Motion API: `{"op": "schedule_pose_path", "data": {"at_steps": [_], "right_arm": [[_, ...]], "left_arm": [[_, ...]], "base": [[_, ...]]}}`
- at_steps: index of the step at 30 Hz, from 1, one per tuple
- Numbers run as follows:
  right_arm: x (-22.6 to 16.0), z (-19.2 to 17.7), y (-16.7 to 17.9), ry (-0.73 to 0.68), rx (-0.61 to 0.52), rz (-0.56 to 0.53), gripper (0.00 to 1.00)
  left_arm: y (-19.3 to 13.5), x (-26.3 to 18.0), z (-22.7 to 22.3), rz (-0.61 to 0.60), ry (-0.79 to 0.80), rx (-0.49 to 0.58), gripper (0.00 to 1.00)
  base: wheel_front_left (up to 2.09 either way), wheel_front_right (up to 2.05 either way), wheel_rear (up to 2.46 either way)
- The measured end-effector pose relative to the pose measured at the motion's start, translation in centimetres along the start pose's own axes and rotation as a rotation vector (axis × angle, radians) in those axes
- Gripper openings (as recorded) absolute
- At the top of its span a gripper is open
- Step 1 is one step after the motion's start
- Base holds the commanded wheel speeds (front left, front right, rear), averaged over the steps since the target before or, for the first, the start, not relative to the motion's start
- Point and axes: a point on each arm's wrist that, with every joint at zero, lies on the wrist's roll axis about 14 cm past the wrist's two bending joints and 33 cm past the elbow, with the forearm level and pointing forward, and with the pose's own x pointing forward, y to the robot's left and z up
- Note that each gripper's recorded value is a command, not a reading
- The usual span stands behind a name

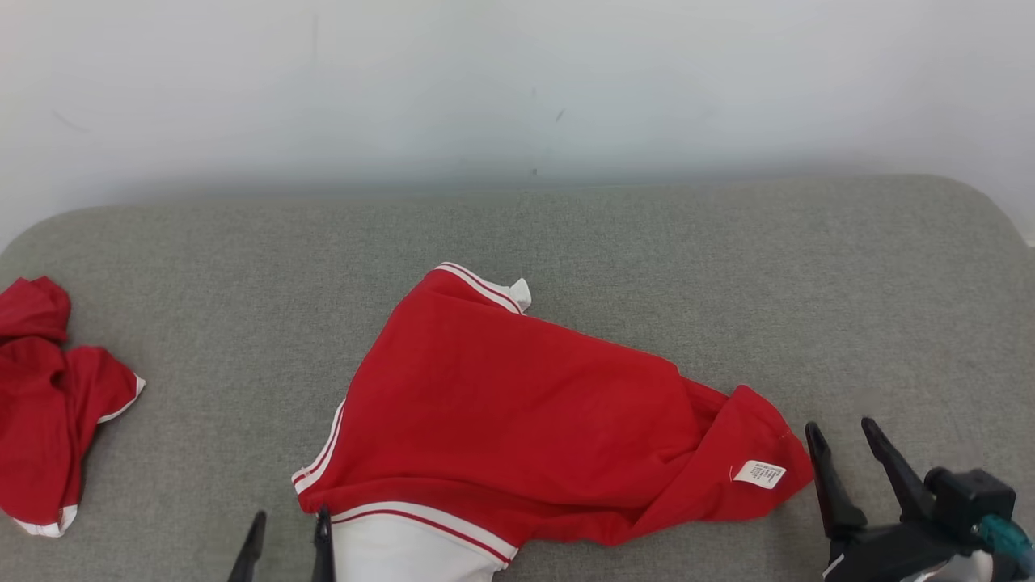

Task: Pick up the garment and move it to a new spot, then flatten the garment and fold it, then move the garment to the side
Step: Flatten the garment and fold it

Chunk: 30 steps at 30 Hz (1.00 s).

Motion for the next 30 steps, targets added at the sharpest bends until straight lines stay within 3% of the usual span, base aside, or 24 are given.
{"op": "schedule_pose_path", "data": {"at_steps": [17,30], "right_arm": [[0.1,-3.1,0.7,0.080,-0.012,-0.009,1.00],[0.2,-4.3,0.3,0.140,-0.036,0.006,1.00]], "left_arm": [[-2.0,-3.7,-8.1,-0.079,0.269,-0.036,1.00],[-2.6,-5.9,-10.2,-0.081,0.342,-0.091,1.00]], "base": [[0.00,0.00,0.00],[0.00,0.00,0.00]]}}
